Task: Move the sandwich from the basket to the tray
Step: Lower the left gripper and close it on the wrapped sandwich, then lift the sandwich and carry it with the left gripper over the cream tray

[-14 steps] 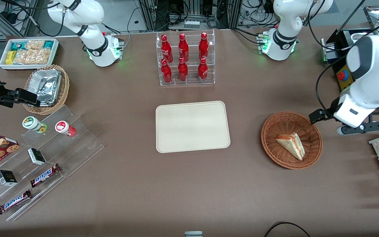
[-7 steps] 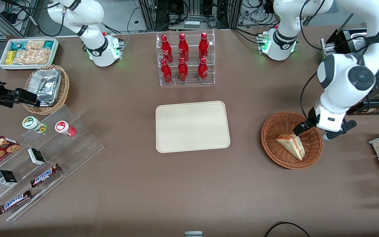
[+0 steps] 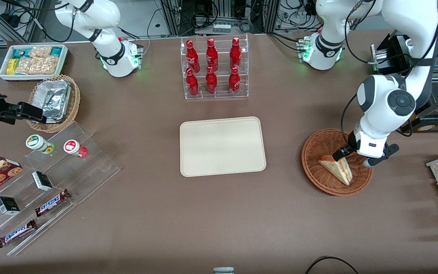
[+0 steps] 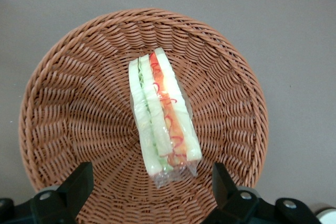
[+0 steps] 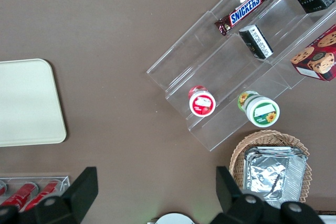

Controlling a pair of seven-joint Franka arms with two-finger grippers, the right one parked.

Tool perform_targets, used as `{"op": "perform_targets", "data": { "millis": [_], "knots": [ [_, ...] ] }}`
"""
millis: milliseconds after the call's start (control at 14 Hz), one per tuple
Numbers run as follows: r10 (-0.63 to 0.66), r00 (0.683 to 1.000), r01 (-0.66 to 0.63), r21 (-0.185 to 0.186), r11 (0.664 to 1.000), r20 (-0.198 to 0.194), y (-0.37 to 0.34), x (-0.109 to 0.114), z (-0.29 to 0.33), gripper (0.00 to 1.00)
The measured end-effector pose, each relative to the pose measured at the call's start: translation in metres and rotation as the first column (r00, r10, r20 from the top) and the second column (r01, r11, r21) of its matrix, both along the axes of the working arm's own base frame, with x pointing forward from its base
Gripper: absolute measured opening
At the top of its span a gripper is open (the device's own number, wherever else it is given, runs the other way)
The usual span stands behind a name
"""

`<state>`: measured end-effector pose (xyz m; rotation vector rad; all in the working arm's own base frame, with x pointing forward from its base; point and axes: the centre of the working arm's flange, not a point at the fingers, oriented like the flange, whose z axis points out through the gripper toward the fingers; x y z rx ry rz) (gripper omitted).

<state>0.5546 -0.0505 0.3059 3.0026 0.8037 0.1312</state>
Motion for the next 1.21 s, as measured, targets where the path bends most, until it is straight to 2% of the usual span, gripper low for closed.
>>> {"op": "perform_targets", "data": {
  "millis": [500, 643, 929, 1071, 1214],
  "knots": [
    [0.021, 1.000, -0.020, -0.011, 1.000, 0.010, -0.001, 0.005, -0.036, 1.00],
    [0.023, 0.999, -0.022, -0.014, 1.000, 0.022, -0.001, 0.007, -0.045, 0.96],
    [0.084, 0.996, -0.083, -0.024, 0.996, 0.025, -0.002, 0.009, -0.050, 0.52],
    [0.086, 0.996, -0.085, -0.026, 0.996, 0.033, -0.004, 0.012, -0.046, 0.34],
    [0.078, 0.996, -0.077, -0.025, 0.997, 0.035, -0.009, 0.017, -0.037, 0.22]
  ]
}}
